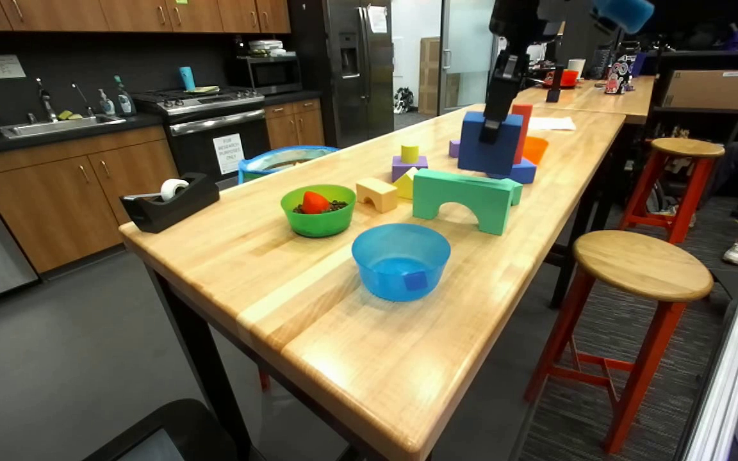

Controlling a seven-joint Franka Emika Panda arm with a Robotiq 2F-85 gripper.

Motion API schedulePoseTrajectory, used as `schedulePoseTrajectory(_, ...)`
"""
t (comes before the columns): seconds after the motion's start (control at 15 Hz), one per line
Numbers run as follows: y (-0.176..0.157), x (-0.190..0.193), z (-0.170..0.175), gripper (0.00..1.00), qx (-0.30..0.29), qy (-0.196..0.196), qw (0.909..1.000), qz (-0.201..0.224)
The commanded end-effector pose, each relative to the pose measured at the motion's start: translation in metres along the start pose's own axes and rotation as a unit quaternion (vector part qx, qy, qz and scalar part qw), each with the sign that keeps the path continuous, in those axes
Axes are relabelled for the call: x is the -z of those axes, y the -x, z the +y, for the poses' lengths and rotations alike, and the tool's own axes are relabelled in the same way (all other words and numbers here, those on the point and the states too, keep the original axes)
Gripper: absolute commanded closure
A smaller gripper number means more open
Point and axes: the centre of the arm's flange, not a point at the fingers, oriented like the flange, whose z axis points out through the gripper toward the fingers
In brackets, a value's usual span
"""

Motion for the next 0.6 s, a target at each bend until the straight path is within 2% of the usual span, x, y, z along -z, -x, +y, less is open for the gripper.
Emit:
schedulePoseTrajectory(0.0,-0.007,0.004,0.006,0.84,-0.011,-0.018,0.9998,-0.008)
schedulePoseTrajectory(0.53,-0.023,-0.007,0.026,0.84,-0.031,-0.070,0.9968,-0.024)
